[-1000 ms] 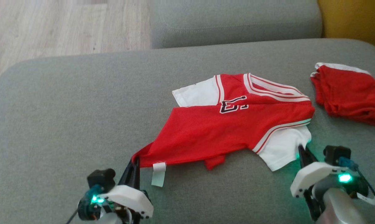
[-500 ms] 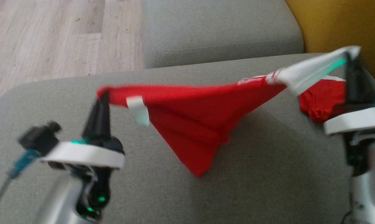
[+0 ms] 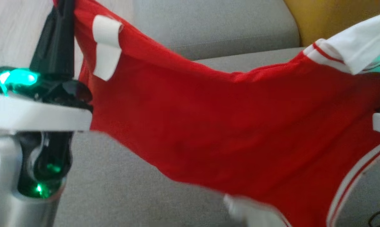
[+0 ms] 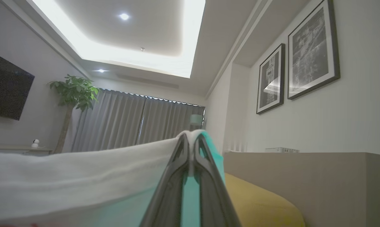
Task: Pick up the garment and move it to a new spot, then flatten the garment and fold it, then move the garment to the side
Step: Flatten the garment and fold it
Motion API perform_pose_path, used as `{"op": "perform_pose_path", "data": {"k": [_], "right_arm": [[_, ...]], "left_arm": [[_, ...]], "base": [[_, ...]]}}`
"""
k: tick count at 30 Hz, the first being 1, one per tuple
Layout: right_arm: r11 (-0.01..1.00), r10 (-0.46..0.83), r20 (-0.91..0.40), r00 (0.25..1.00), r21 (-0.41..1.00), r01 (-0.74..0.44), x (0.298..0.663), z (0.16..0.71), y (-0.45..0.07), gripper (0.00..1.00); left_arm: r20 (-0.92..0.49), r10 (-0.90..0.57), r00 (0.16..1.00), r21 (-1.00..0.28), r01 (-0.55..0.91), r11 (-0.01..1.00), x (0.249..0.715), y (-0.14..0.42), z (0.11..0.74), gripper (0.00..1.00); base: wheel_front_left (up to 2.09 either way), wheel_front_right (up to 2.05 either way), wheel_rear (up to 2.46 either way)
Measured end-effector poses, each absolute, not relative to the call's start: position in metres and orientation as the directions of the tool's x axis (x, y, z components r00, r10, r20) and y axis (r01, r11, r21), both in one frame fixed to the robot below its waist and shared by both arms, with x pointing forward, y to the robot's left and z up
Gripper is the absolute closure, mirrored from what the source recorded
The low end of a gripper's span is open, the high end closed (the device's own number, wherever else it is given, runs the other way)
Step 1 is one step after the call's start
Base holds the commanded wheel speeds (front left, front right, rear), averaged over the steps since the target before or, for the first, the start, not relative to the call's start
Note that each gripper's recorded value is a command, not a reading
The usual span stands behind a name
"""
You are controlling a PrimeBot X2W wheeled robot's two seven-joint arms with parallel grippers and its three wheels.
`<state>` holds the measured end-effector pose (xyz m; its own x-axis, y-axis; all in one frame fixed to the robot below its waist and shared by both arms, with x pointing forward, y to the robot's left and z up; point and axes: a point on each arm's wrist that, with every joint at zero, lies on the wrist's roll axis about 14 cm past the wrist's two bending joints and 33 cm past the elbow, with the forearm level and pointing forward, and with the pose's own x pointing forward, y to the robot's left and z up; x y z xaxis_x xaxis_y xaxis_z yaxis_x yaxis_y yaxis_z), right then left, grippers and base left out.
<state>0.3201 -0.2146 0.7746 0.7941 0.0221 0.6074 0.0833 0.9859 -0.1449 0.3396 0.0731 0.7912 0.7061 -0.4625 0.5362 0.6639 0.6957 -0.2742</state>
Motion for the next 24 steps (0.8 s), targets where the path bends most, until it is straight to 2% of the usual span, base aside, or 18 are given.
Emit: {"op": "perform_pose_path", "data": {"k": [7, 10, 14, 18, 21, 24], "right_arm": [[0.993, 0.082, 0.508, 0.858, -0.111, -0.03, 0.361, 0.749, -0.197, 1.0], [0.992, 0.109, 0.454, 0.884, -0.109, -0.066, 0.397, 0.736, -0.191, 1.0], [0.986, 0.157, 0.423, 0.893, -0.124, -0.114, 0.457, 0.732, -0.178, 1.0], [0.979, 0.187, 0.441, 0.878, -0.154, -0.131, 0.518, 0.742, -0.167, 1.0], [0.978, 0.184, 0.471, 0.863, -0.172, -0.114, 0.563, 0.754, -0.16, 1.0], [0.976, 0.174, 0.454, 0.874, -0.196, -0.093, 0.582, 0.746, -0.163, 1.0]], "left_arm": [[0.374, -0.461, 0.804, -0.327, 0.58, 0.746, 0.396, 0.078, 0.75, 1.0], [0.28, -0.438, 0.855, -0.356, 0.516, 0.78, 0.435, 0.085, 0.721, 1.0], [0.202, -0.402, 0.893, -0.314, 0.448, 0.837, 0.499, 0.097, 0.7, 1.0], [0.206, -0.317, 0.926, -0.248, 0.363, 0.898, 0.568, 0.114, 0.7, 1.0], [0.286, -0.218, 0.933, -0.195, 0.28, 0.94, 0.621, 0.131, 0.712, 1.0], [0.324, -0.193, 0.926, -0.155, 0.253, 0.955, 0.645, 0.131, 0.71, 1.0]], "base": [[0.0, 0.0, 0.0], [0.0, 0.0, 0.0], [0.0, 0.0, 0.0], [0.0, 0.0, 0.0], [0.0, 0.0, 0.0], [0.0, 0.0, 0.0]]}}
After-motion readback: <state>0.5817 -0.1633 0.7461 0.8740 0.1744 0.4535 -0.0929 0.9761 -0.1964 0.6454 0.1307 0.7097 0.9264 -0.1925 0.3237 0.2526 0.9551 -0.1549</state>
